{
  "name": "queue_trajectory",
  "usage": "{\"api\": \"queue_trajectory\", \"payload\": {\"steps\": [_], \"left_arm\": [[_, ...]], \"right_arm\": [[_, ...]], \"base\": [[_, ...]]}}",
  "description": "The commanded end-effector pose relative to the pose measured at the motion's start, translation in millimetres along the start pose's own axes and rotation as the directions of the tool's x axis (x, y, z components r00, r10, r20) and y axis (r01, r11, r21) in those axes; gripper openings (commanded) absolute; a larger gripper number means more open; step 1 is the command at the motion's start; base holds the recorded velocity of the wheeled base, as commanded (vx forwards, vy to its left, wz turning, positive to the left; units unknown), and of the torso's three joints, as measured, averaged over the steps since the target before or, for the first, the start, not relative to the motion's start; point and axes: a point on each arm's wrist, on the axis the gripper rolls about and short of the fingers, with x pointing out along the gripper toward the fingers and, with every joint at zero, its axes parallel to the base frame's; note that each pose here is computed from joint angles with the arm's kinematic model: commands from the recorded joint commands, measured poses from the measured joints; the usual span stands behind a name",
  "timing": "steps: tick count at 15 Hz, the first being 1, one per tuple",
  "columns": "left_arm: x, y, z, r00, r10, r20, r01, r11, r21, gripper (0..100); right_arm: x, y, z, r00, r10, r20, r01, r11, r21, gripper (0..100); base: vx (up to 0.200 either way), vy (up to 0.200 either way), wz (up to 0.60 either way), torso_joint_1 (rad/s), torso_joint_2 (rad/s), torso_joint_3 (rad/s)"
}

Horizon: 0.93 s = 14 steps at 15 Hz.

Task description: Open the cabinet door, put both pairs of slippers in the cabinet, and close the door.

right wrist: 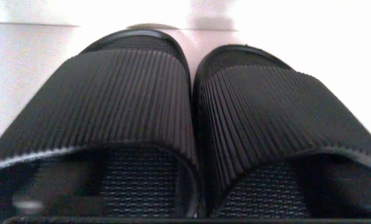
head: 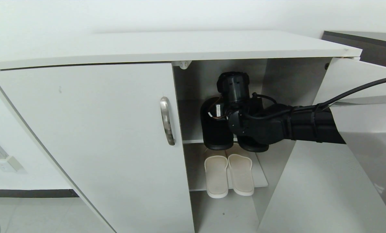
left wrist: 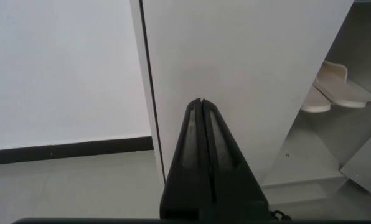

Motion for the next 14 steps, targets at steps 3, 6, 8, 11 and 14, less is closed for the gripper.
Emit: {"api": "queue_trajectory", "payload": {"steps": [3,6,8,11,14], "left_arm": [[0.0,0.0,0.0,1.000,0.000,0.000,0.000,1.000,0.002,0],[0.0,0.0,0.0,1.000,0.000,0.000,0.000,1.000,0.002,0],[0.0,0.0,0.0,1.000,0.000,0.000,0.000,1.000,0.002,0],[0.0,0.0,0.0,1.000,0.000,0.000,0.000,1.000,0.001,0],[0.0,0.0,0.0,1.000,0.000,0.000,0.000,1.000,-0.001,0]], "right_arm": [[-11.1,-5.4,1.6,1.000,0.004,-0.010,-0.005,1.000,-0.010,100],[-19.3,-11.3,-0.9,1.000,0.005,-0.026,-0.006,1.000,-0.020,100],[-27.4,-13.9,0.4,0.999,0.014,-0.029,-0.014,1.000,-0.020,100],[-52.5,-14.4,5.9,0.998,0.049,-0.028,-0.050,0.998,-0.024,100],[-84.1,-14.9,5.2,0.995,0.097,-0.030,-0.098,0.995,-0.034,100]], "base": [[0.000,0.000,0.00,0.000,0.00,0.000],[0.000,0.000,0.00,0.000,0.00,0.000],[0.000,0.000,0.00,0.000,0.00,0.000],[0.000,0.000,0.00,0.000,0.00,0.000],[0.000,0.000,0.00,0.000,0.00,0.000]]}}
